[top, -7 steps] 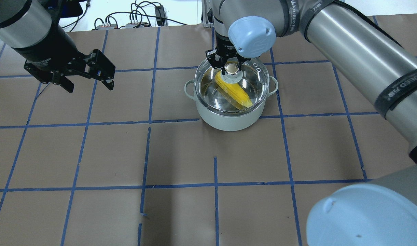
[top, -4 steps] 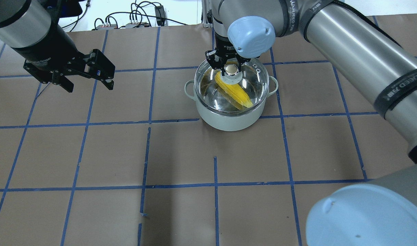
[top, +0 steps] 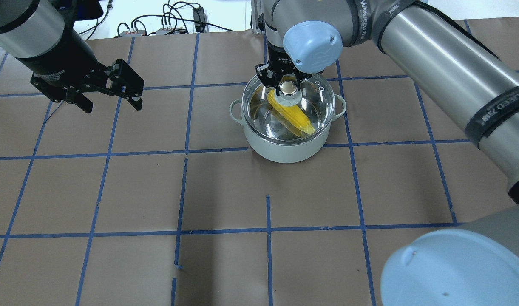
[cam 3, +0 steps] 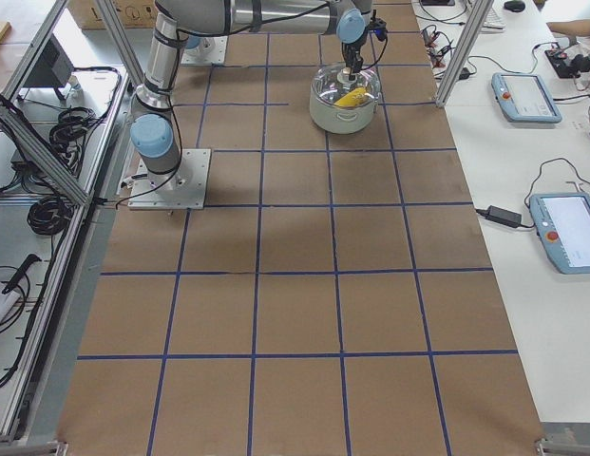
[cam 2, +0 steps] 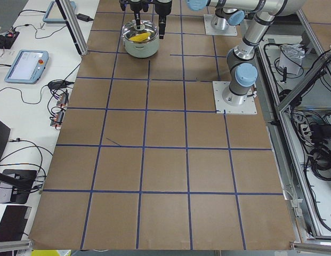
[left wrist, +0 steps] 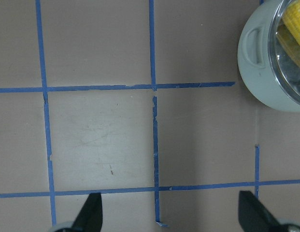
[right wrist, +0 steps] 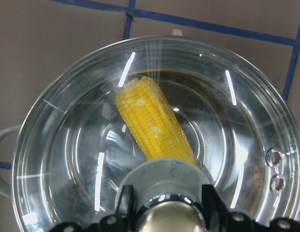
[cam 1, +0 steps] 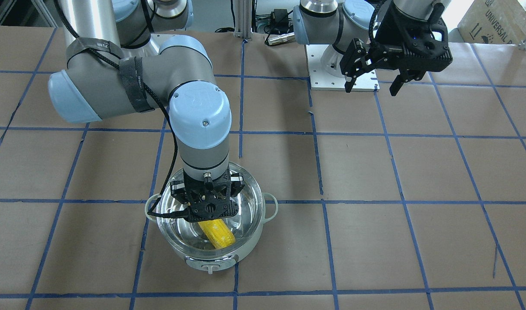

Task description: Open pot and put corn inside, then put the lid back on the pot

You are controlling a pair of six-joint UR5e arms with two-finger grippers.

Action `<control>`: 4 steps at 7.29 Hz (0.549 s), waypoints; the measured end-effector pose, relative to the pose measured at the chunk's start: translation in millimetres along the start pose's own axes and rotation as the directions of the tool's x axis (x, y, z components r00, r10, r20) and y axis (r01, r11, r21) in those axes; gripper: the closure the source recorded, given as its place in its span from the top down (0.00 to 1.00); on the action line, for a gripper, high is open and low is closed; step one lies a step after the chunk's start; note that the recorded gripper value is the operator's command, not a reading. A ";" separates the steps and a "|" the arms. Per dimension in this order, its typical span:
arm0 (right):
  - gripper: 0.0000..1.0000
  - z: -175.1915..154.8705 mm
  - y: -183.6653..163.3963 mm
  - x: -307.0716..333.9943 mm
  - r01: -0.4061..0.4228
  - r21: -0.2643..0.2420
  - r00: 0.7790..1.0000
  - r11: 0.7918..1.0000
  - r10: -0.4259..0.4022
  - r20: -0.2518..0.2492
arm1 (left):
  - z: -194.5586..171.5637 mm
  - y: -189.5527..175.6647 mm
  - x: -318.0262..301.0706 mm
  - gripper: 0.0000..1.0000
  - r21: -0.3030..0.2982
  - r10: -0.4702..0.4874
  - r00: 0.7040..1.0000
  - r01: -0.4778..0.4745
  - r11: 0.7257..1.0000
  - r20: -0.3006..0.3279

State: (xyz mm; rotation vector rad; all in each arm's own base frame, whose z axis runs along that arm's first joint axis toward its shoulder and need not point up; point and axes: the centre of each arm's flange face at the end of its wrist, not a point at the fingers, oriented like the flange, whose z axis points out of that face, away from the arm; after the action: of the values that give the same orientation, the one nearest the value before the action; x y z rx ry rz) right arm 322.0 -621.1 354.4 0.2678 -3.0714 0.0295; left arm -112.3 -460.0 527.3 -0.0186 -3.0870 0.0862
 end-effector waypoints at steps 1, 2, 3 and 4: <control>0.39 -0.1 0.1 0.0 0.000 -0.001 1.000 1.000 0.000 0.000 | -0.8 -0.7 0.4 1.00 0.002 0.001 1.000 -0.001 1.000 -0.001; 0.39 -1.0 0.4 0.2 -0.001 -0.002 1.000 1.000 0.001 -0.001 | -1.1 -0.9 1.1 1.00 0.002 0.004 1.000 -0.004 1.000 -0.002; 0.39 -2.0 1.1 0.4 -0.001 -0.007 1.000 1.000 0.001 -0.002 | -0.9 -1.3 1.1 1.00 0.002 0.007 1.000 -0.007 1.000 -0.003; 0.51 -2.6 1.8 0.5 -0.002 -0.010 1.000 1.000 0.002 -0.003 | -0.6 -2.0 1.1 1.00 0.003 0.006 1.000 -0.006 1.000 -0.012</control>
State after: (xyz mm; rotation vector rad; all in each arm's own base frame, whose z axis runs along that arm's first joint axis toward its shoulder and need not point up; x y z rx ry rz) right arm 321.4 -619.3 357.0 0.2644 -3.0681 0.0139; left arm -113.4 -461.9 528.1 -0.0286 -3.0753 0.0899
